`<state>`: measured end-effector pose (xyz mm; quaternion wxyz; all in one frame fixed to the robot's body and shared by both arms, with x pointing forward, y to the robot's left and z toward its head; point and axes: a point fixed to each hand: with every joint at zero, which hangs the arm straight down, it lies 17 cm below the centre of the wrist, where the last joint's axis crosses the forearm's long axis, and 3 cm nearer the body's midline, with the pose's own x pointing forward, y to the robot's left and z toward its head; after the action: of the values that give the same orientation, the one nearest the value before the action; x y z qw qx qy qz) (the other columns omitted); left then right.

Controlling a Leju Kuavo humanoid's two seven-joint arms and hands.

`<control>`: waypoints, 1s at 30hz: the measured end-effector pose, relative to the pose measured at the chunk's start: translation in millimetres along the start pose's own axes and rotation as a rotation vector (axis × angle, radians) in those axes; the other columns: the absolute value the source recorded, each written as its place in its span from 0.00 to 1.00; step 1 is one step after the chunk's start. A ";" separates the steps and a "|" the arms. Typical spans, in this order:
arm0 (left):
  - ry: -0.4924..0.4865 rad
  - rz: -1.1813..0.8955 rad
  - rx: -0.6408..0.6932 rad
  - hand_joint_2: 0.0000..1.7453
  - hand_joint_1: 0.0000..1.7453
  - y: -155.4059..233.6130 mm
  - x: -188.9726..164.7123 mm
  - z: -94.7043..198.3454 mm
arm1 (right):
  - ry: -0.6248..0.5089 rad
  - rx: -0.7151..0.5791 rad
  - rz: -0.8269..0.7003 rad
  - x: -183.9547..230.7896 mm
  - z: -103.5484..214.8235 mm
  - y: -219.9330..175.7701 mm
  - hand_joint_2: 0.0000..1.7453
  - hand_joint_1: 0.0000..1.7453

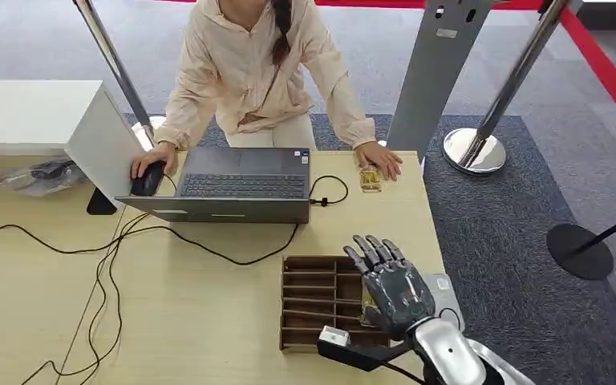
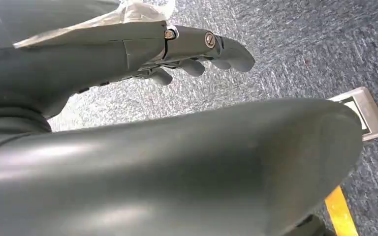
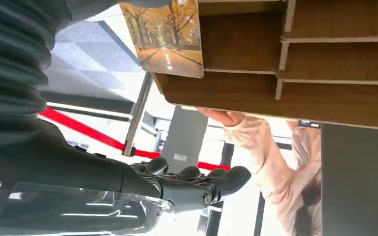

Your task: Pass the card to the sensor for recognition and then transmit it.

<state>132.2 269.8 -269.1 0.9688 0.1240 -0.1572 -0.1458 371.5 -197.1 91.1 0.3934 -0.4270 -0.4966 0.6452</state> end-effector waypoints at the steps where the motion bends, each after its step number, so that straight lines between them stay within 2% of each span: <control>1: 0.000 0.000 0.002 0.00 0.00 0.5 -0.1 -0.1 | 0.002 0.001 0.004 -1.5 1.3 -1.1 1.00 0.00; 19: -0.002 0.000 0.011 0.00 0.00 3.7 -0.3 -0.8 | -0.003 -0.032 -0.011 -6.0 8.4 -16.1 1.00 0.00; 27: 0.003 0.008 0.020 0.00 0.00 8.6 -2.5 -1.8 | 0.058 -0.097 -0.071 -38.5 15.6 -47.0 1.00 0.00; 30: 0.004 0.009 0.022 0.00 0.00 9.8 -3.4 -2.1 | 0.080 -0.121 -0.080 -51.9 19.8 -60.7 1.00 0.05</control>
<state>132.2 280.4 -269.1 0.9684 0.1341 -0.1573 -0.1392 374.9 -239.6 161.5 0.4119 -0.4553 -0.5355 0.5799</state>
